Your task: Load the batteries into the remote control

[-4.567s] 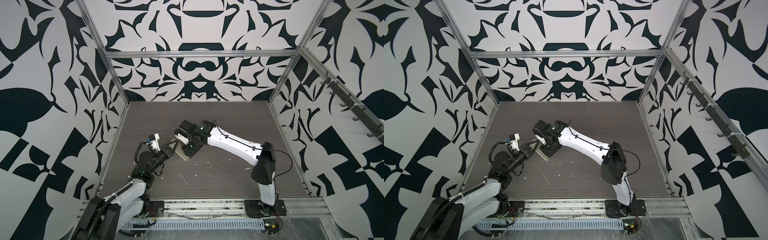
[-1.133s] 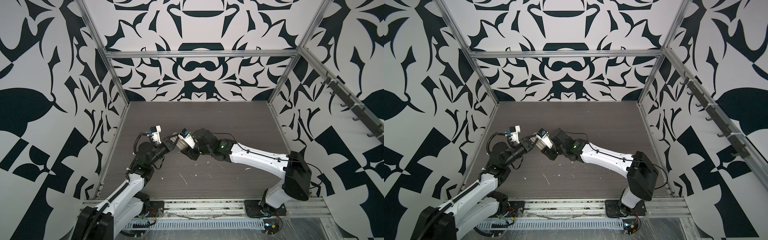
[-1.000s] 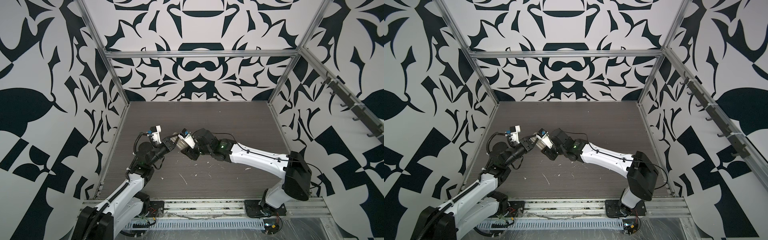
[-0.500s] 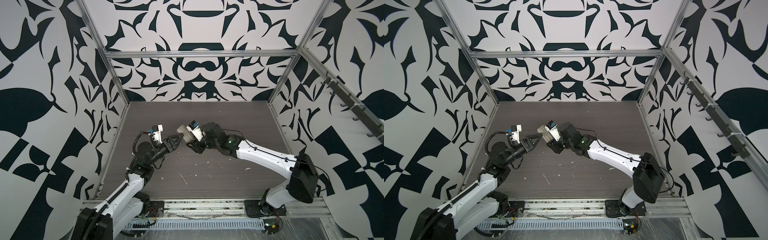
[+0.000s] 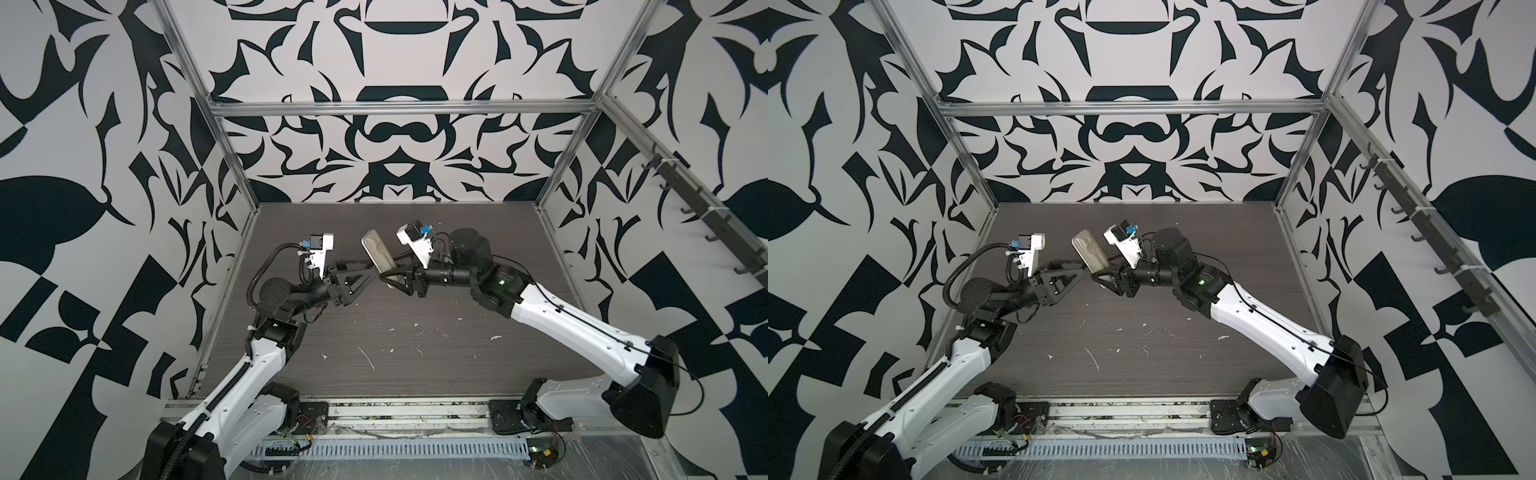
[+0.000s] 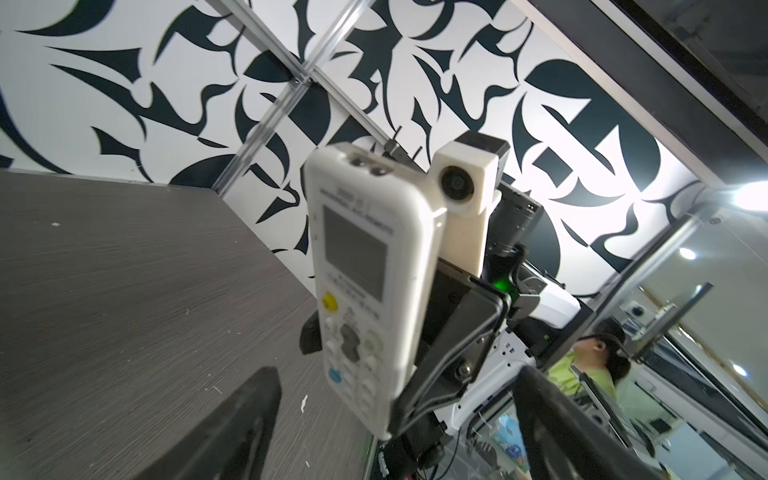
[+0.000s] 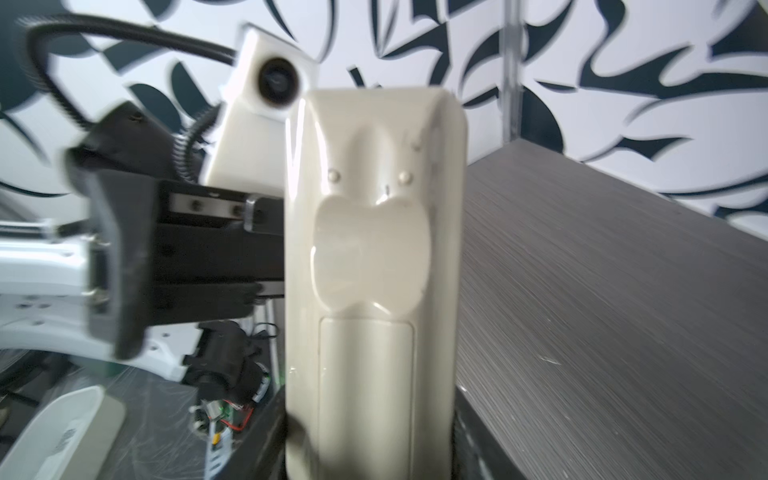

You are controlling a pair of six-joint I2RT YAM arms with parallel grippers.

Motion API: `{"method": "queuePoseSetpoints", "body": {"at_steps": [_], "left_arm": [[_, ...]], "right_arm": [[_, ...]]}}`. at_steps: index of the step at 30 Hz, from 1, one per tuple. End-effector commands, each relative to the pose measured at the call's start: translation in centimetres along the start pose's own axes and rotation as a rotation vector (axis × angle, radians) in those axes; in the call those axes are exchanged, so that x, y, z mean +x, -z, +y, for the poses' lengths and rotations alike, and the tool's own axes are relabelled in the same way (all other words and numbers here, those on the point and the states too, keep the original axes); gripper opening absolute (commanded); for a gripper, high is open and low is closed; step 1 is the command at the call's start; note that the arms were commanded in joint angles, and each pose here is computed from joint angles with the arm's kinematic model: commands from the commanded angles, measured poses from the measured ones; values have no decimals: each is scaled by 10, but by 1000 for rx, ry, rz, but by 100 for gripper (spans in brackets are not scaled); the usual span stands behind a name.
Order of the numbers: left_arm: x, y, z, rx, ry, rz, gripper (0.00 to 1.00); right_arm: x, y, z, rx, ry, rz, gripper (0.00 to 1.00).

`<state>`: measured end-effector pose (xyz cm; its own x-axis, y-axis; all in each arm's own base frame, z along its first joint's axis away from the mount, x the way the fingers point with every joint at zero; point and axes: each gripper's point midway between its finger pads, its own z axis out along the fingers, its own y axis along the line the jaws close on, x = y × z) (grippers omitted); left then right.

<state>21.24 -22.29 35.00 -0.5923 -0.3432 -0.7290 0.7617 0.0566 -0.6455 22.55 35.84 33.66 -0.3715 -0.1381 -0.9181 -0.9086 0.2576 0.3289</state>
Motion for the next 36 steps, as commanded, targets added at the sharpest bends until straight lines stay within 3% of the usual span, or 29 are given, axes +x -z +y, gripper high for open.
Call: {"method": "queuePoseSetpoints", "body": {"at_steps": [1, 11, 20, 36], "left_arm": [[-3, -2, -28, 101, -61, 48, 92], [-20, -8, -49, 188, -109, 24, 86], [-27, -11, -57, 273, -93, 7, 64], [-29, -13, -58, 280, -81, 7, 22]], "right_arm": [[-25, 12, 38, -175, 45, -84, 0], [-27, 10, 55, -306, 14, -94, 0], [-32, 9, 59, -346, 5, -115, 0], [-32, 4, 56, -346, -7, -104, 1]]}}
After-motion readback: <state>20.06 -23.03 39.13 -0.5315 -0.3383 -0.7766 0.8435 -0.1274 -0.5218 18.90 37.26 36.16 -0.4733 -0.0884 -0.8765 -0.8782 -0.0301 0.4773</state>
